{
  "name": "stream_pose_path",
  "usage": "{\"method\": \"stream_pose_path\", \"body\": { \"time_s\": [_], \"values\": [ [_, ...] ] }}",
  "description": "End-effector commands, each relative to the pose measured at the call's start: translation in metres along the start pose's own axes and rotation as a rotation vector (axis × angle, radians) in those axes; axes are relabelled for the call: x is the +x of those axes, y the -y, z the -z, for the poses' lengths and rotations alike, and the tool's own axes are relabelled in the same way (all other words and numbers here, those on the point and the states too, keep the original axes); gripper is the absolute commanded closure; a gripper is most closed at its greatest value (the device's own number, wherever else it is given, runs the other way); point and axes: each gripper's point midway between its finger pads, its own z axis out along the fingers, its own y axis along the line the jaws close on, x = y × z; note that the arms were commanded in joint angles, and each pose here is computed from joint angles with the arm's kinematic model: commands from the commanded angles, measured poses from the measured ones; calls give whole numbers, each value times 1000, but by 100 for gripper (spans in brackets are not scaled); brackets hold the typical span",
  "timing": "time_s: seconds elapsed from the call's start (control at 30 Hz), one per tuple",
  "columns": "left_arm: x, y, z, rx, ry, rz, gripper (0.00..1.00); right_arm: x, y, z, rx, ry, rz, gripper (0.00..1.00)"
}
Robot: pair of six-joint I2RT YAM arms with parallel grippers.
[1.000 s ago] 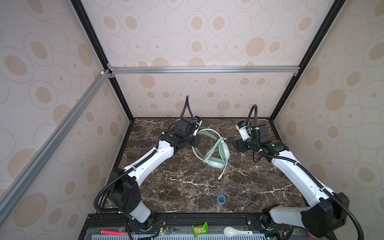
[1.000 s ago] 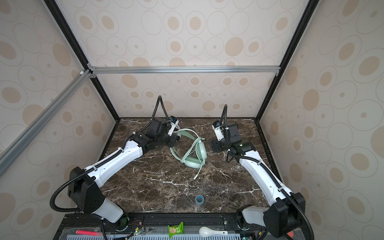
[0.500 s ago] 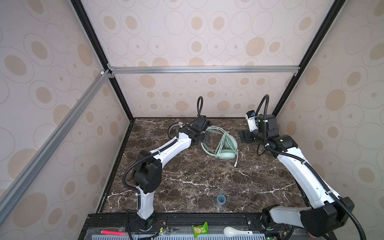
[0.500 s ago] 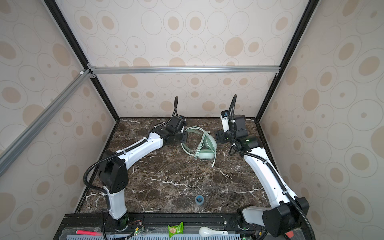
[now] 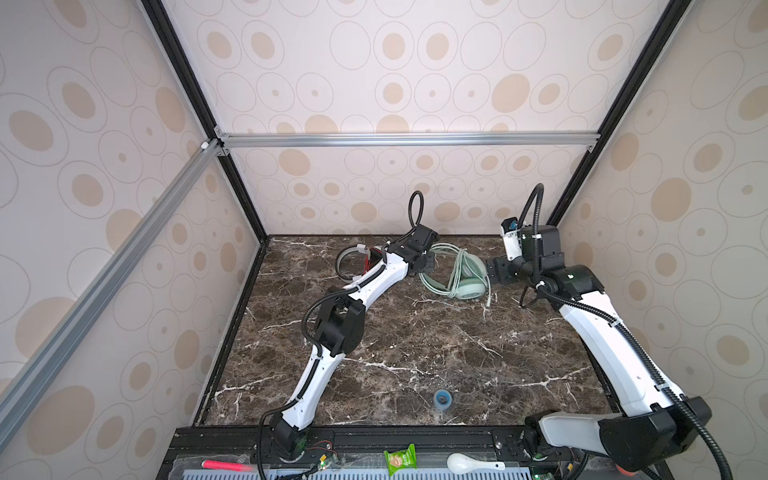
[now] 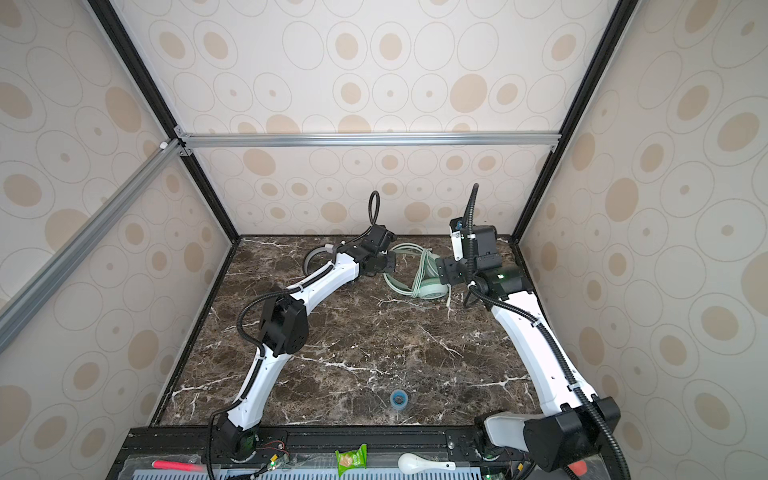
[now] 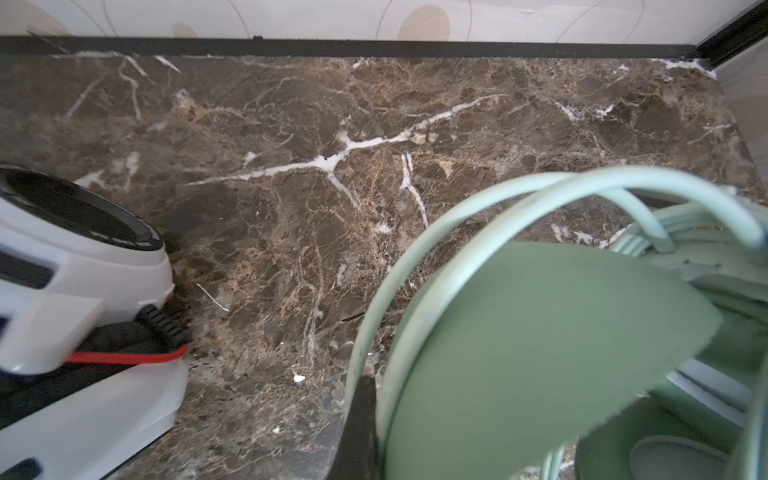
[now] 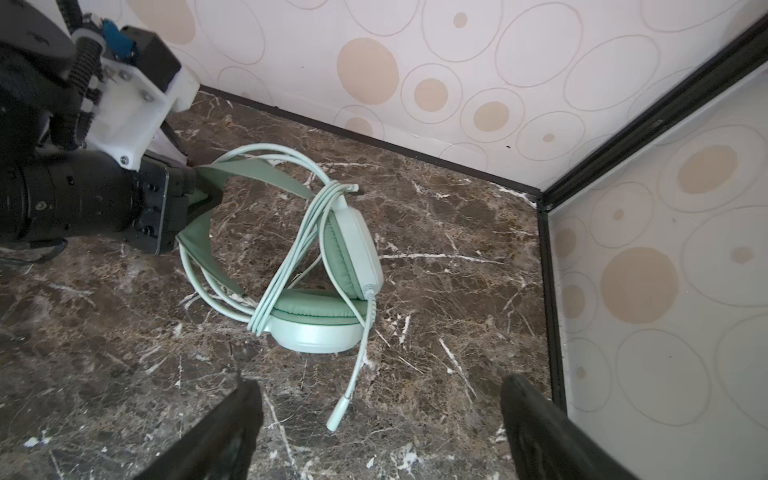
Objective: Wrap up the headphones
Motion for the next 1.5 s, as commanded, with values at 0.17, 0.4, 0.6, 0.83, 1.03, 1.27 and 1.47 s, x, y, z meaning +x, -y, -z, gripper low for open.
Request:
{"method": "stream_pose_path", "body": {
  "time_s": [0.17,0.4,0.6,0.83,1.03,1.27,1.47],
  "values": [
    [-19,-11,-8,68,44,151,98,-9,14,16,48,25,8,7],
    [-9,-23,-25,61,15,190,95,-6,9,11,22,16,-13,7],
    [-3,-21,-39,90,6,234,85,-7,7,10,13,19,-16,7],
    [10,-28,-50,70,-18,277,79,-7,8,10,17,26,-17,8],
    [7,-28,-49,73,-11,273,66,-3,8,13,18,34,-24,8],
    [-2,-23,-34,90,2,250,49,2,6,14,14,55,-40,8],
    [-21,-11,-7,126,20,206,37,12,3,14,-1,42,-80,8]
  ]
}}
